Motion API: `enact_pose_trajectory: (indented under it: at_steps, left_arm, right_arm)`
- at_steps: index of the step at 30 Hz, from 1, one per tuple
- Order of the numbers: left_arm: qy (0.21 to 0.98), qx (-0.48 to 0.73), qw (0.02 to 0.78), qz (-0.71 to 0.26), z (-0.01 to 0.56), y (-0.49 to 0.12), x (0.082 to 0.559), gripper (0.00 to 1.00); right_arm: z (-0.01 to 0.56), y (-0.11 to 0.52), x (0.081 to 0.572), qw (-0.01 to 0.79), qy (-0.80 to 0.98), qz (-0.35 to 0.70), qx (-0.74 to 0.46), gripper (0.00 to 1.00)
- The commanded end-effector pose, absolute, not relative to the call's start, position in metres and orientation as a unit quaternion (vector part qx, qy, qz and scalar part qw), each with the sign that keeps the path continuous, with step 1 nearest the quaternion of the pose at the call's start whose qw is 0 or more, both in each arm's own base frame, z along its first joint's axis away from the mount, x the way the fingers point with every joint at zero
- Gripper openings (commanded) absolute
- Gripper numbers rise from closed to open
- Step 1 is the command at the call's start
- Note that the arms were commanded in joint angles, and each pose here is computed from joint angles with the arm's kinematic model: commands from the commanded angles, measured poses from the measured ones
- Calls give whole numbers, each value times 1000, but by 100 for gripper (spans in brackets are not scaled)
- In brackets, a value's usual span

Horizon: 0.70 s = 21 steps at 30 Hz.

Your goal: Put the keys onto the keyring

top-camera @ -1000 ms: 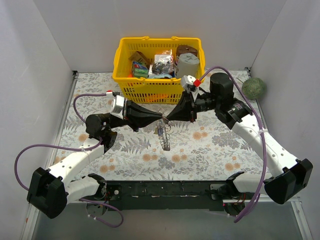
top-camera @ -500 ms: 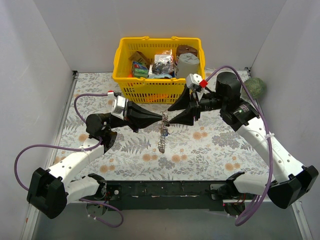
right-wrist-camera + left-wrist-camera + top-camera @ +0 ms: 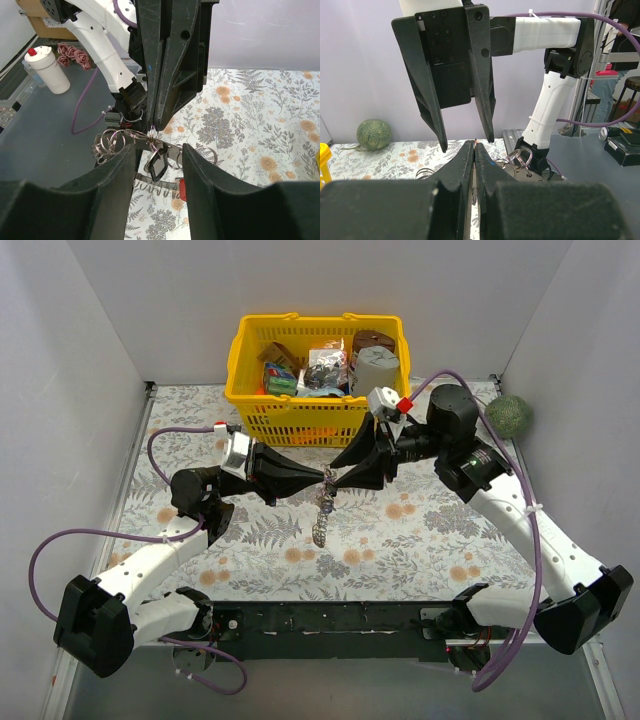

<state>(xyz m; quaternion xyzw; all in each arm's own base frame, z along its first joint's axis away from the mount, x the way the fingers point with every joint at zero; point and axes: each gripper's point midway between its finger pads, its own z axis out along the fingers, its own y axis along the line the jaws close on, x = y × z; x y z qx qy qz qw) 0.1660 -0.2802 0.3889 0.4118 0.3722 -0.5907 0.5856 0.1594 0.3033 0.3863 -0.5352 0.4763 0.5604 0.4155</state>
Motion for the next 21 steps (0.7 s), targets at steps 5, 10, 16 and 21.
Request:
enact_pose_trajectory:
  at_steps: [5,10,16,21]
  left_arm:
    - [335,415,612,-584,414,-274,158,0]
    - [336,415,612,-584,414,-274,158,0]
    - [335,414,615,-582,415,-274,158,0]
    - [333,412,620,-579,416,-273,159,0]
  right_arm:
    - [381,308,158,407,470,568,-539,43]
    - [379,308,160,408,475,565,-537,26]
    - [377,308,161,410,479,559,-539,18]
    - [370,307,161,406,489,553,-539,15]
